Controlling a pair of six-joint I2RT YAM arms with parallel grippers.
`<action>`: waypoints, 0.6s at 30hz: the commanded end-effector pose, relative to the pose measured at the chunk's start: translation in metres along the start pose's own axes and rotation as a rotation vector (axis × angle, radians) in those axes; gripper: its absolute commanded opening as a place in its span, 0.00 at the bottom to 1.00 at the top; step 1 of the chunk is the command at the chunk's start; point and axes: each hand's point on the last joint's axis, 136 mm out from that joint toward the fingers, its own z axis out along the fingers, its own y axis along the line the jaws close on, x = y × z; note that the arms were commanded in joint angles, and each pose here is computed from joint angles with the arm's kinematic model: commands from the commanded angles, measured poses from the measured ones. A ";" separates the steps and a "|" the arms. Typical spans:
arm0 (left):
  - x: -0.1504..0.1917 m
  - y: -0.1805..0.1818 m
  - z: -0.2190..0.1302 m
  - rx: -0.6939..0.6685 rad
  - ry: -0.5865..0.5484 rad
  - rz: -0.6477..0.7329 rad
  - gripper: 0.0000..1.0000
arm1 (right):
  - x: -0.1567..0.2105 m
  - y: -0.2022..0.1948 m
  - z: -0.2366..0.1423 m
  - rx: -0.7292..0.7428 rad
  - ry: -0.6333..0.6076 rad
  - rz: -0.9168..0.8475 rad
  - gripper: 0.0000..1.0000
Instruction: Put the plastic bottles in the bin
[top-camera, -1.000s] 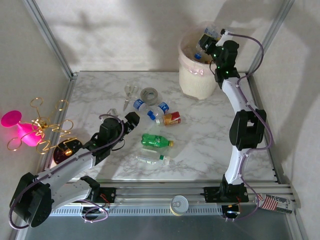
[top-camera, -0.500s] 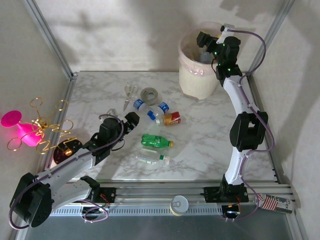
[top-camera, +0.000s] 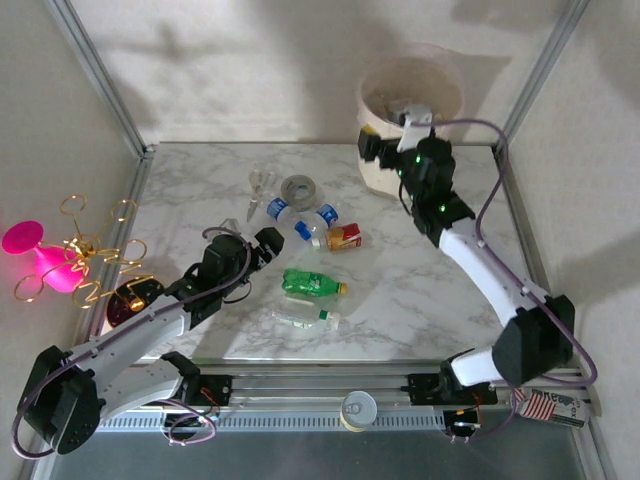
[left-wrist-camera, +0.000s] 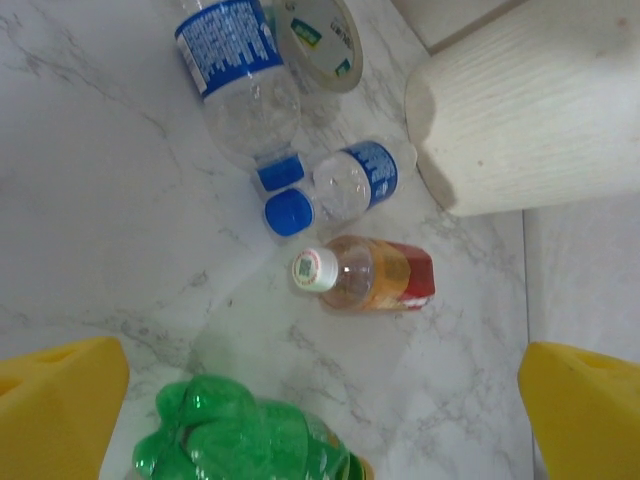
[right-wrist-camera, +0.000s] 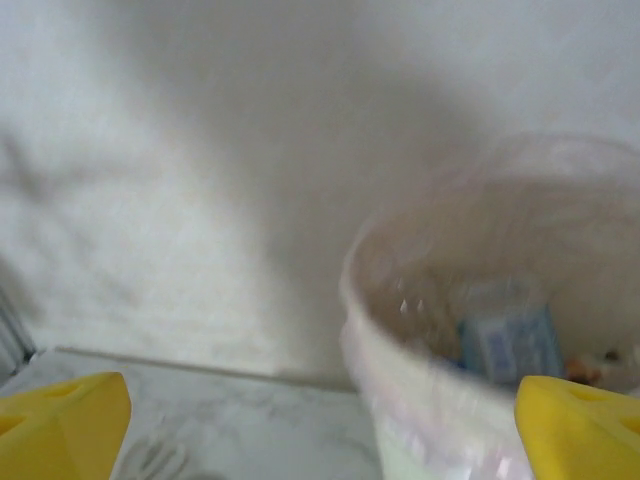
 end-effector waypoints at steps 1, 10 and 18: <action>0.013 0.000 -0.015 -0.041 0.041 0.019 1.00 | 0.045 -0.003 -0.023 0.066 0.099 0.005 0.99; 0.094 0.028 -0.039 -0.146 0.208 -0.083 0.96 | 0.128 -0.003 -0.087 0.086 0.250 0.159 0.99; 0.130 0.059 -0.054 -0.249 0.217 -0.304 0.96 | 0.146 -0.008 -0.111 0.077 0.256 0.201 0.99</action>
